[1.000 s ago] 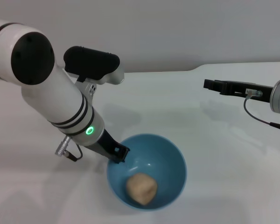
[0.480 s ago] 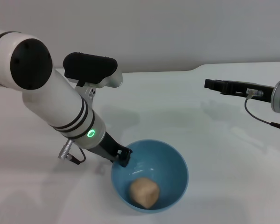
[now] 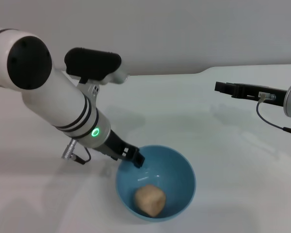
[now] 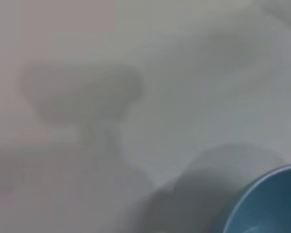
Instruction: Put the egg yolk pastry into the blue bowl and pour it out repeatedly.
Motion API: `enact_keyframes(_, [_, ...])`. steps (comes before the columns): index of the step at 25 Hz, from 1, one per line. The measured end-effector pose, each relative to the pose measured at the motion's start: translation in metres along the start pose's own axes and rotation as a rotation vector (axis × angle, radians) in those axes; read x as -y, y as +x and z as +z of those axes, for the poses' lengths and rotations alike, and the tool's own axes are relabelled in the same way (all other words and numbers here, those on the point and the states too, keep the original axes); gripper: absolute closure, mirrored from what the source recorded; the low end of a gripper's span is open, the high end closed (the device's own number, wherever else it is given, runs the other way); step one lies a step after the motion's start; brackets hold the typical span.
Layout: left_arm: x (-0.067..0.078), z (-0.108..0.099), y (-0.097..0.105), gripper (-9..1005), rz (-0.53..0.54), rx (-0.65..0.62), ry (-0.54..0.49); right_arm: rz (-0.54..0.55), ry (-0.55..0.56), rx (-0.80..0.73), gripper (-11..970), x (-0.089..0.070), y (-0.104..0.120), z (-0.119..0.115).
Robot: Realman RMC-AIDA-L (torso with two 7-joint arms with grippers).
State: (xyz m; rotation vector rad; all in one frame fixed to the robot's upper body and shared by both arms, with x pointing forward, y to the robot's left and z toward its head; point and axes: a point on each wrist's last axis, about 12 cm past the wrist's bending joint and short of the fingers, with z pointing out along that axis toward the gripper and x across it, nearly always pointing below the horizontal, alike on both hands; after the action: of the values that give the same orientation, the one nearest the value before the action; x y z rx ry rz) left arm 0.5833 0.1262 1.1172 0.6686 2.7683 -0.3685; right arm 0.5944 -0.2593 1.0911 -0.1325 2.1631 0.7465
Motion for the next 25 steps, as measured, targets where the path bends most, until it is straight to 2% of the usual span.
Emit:
enact_keyframes(2, [0.0, -0.005, -0.004, 406, 0.004, 0.035, 0.006, 0.001, 0.002, 0.001, 666, 0.001, 0.0, 0.0])
enact_keyframes(6, [-0.009, -0.02, -0.012, 401, -0.007, 0.186, 0.029, 0.005, 0.01, 0.004, 666, 0.003, 0.001, -0.002])
enact_keyframes(11, [-0.034, -0.034, -0.01, 394, -0.085, 0.429, 0.013, 0.023, 0.028, 0.004, 666, 0.009, 0.005, -0.004])
enact_keyframes(15, [-0.057, -0.037, 0.004, 400, -0.155, 0.638, -0.025, -0.001, 0.072, 0.013, 666, 0.017, 0.01, -0.005])
enact_keyframes(18, [-0.072, -0.038, 0.02, 403, -0.214, 0.809, -0.066, -0.09, 0.15, 0.035, 665, 0.026, 0.016, -0.007])
enact_keyframes(21, [-0.079, -0.036, 0.038, 405, -0.227, 0.926, -0.134, -0.166, 0.25, 0.055, 665, 0.034, 0.022, -0.006])
enact_keyframes(25, [-0.079, -0.033, 0.06, 406, -0.228, 1.1, -0.235, -0.284, 0.401, 0.086, 665, 0.04, 0.033, -0.006])
